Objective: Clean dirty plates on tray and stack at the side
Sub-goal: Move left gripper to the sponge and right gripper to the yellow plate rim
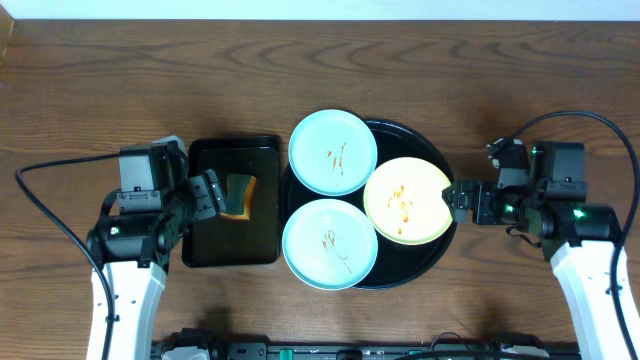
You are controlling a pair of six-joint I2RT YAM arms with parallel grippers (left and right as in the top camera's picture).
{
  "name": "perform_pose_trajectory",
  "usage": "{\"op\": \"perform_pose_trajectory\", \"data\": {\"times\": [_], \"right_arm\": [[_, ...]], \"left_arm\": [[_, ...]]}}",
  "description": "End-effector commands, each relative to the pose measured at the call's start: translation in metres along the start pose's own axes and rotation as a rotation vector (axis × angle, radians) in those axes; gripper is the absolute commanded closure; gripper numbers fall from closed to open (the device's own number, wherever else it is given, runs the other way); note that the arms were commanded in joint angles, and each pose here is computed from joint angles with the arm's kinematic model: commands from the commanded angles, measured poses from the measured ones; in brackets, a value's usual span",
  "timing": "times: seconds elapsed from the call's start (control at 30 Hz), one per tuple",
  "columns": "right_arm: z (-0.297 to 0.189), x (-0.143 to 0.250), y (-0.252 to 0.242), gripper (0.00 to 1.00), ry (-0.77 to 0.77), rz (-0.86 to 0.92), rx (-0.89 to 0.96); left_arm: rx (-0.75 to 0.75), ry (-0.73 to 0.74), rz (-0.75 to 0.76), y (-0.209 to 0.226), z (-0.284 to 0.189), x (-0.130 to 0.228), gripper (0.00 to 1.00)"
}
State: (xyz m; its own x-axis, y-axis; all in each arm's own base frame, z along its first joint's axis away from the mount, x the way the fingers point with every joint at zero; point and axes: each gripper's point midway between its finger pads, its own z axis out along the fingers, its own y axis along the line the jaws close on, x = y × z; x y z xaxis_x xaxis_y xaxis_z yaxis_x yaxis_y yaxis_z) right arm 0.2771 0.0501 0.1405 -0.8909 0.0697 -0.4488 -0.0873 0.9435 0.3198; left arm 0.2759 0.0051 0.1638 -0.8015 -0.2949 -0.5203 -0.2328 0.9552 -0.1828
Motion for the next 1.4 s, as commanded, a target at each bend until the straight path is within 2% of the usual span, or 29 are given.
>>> {"op": "perform_pose_trajectory", "data": {"times": [0.0, 0.2, 0.4, 0.53, 0.87, 1.03, 1.2, 1.37], "right_arm": [[0.003, -0.004, 0.003, 0.01, 0.011, -0.012, -0.025], [0.008, -0.002, 0.001, 0.01, 0.032, -0.004, -0.026], [0.008, -0.002, 0.002, 0.01, 0.032, -0.003, -0.029], [0.008, -0.002, 0.002, 0.01, 0.03, -0.003, -0.029], [0.008, -0.003, 0.001, 0.01, 0.028, -0.005, -0.028], [0.008, -0.003, 0.001, 0.01, 0.028, -0.004, -0.028], [0.008, -0.003, 0.001, 0.01, 0.028, -0.004, -0.028], [0.008, -0.003, 0.001, 0.01, 0.028, -0.004, -0.028]], "left_arm": [[0.056, -0.043, -0.016, -0.011, -0.004, -0.015, 0.19], [0.107, -0.157, -0.004, -0.022, -0.006, -0.044, 0.2], [0.099, -0.143, 0.0, -0.022, 0.016, -0.052, 0.2], [0.078, -0.039, 0.031, -0.021, 0.05, -0.039, 0.24], [0.041, 0.247, 0.183, -0.033, 0.124, 0.022, 0.35], [-0.074, 0.292, 0.253, -0.026, 0.139, 0.038, 0.35], [-0.086, 0.321, 0.276, -0.028, 0.145, 0.047, 0.35], [-0.086, 0.321, 0.276, -0.028, 0.145, 0.047, 0.44]]}}
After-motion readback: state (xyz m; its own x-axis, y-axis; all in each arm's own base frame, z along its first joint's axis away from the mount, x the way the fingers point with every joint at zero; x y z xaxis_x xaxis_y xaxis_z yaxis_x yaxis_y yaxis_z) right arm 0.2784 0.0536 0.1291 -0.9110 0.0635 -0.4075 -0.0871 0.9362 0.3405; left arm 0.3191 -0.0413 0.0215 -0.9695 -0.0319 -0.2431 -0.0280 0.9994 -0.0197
